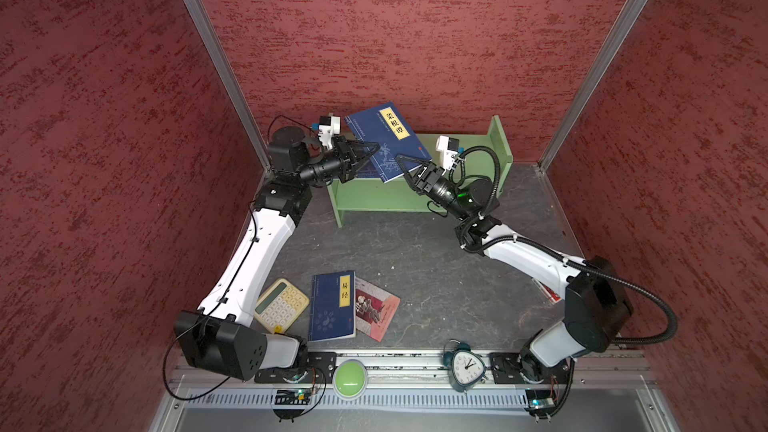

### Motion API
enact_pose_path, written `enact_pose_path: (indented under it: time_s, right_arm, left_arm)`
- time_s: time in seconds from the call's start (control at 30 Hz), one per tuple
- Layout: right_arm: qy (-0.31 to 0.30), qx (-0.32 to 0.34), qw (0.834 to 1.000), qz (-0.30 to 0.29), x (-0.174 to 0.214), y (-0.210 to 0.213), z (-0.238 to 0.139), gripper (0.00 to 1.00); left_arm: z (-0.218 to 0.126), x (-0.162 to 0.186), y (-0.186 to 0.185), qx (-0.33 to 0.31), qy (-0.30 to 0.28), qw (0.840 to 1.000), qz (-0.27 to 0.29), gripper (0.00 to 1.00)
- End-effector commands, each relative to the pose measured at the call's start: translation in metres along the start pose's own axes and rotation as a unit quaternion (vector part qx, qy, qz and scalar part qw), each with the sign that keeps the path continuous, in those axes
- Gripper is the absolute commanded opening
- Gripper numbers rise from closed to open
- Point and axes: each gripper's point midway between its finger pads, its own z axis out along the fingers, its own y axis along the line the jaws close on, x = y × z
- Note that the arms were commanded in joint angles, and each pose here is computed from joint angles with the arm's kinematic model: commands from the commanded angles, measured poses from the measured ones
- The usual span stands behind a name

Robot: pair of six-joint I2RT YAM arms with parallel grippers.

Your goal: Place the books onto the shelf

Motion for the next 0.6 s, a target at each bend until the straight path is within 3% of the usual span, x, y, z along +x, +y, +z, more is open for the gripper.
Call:
enact_pose_path:
  time_s: [0.0, 0.13, 0.4, 0.57]
  right_arm:
    - [-0.001, -0.045, 0.999, -0.012, -0.005, 0.026, 0.006, 0.20]
    - [0.002, -0.040, 0.999, -0.017, -0.005, 0.025, 0.006, 0.12]
    - [0.036, -0.019, 0.999, -0.033, -0.003, 0.029, 0.010, 0.07]
    - [0.062, 0.002, 0.997, -0.037, -0.003, 0.028, 0.009, 0.07]
  left_arm:
    - [-0.007, 0.008, -0.016, 0.020, 0.008, 1.000, 0.012, 0.09]
    - [-0.008, 0.012, -0.012, 0.016, 0.012, 1.000, 0.009, 0.14]
    - [-0.017, 0.010, -0.007, 0.010, 0.006, 1.000, 0.006, 0.53]
    - [-0.025, 0.005, -0.009, 0.011, -0.004, 1.000, 0.006, 0.56]
